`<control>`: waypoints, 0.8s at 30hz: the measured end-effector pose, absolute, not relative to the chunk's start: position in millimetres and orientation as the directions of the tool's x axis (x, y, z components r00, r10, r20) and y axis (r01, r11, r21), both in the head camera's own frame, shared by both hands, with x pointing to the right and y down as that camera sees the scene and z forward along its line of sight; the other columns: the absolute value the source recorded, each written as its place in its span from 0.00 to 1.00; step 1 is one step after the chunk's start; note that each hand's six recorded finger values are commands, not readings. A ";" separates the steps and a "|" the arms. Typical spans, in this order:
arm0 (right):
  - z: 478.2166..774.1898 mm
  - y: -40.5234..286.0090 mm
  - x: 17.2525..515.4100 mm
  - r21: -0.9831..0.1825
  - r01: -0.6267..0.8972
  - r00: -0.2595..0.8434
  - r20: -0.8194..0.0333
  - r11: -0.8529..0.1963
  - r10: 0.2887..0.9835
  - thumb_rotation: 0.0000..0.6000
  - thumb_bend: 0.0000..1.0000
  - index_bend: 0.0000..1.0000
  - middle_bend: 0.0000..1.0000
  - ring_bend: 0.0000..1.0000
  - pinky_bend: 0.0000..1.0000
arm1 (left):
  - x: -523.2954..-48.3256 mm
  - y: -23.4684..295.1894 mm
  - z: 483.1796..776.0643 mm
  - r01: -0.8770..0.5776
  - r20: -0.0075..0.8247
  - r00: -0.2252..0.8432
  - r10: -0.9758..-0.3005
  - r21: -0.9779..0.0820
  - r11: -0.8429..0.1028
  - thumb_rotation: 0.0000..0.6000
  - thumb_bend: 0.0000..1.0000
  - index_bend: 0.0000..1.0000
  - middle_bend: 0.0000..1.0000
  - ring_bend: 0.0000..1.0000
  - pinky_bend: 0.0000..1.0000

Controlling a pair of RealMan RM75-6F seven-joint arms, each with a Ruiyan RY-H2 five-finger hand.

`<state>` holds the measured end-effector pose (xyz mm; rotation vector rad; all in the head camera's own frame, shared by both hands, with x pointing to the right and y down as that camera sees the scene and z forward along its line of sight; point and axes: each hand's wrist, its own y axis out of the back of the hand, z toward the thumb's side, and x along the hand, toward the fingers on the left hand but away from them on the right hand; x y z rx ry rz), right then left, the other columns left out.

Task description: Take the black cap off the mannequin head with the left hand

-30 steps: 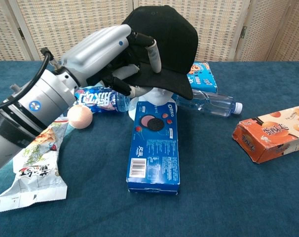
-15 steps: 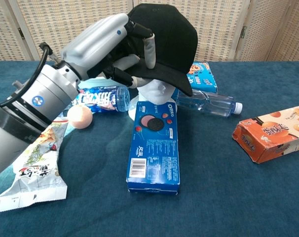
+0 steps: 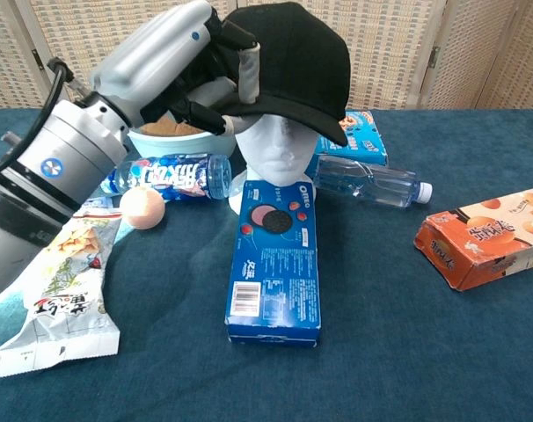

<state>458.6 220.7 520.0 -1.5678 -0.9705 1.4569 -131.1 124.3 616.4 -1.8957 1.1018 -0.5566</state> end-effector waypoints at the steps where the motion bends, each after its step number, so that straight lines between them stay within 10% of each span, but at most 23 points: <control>1: 520.2 220.7 458.6 -0.910 0.028 0.055 -0.411 -0.413 0.910 1.00 0.11 0.28 0.27 0.16 0.24 | -131.9 122.9 615.6 -0.488 -0.034 0.505 -0.862 -0.836 -0.253 1.00 0.43 0.69 1.00 1.00 1.00; 24: 517.3 222.1 460.5 -0.915 0.035 0.050 -0.401 -0.403 0.915 1.00 0.11 0.28 0.27 0.16 0.24 | -116.7 52.6 575.9 -0.502 -0.105 0.410 -0.906 -0.856 -0.128 1.00 0.43 0.64 1.00 1.00 1.00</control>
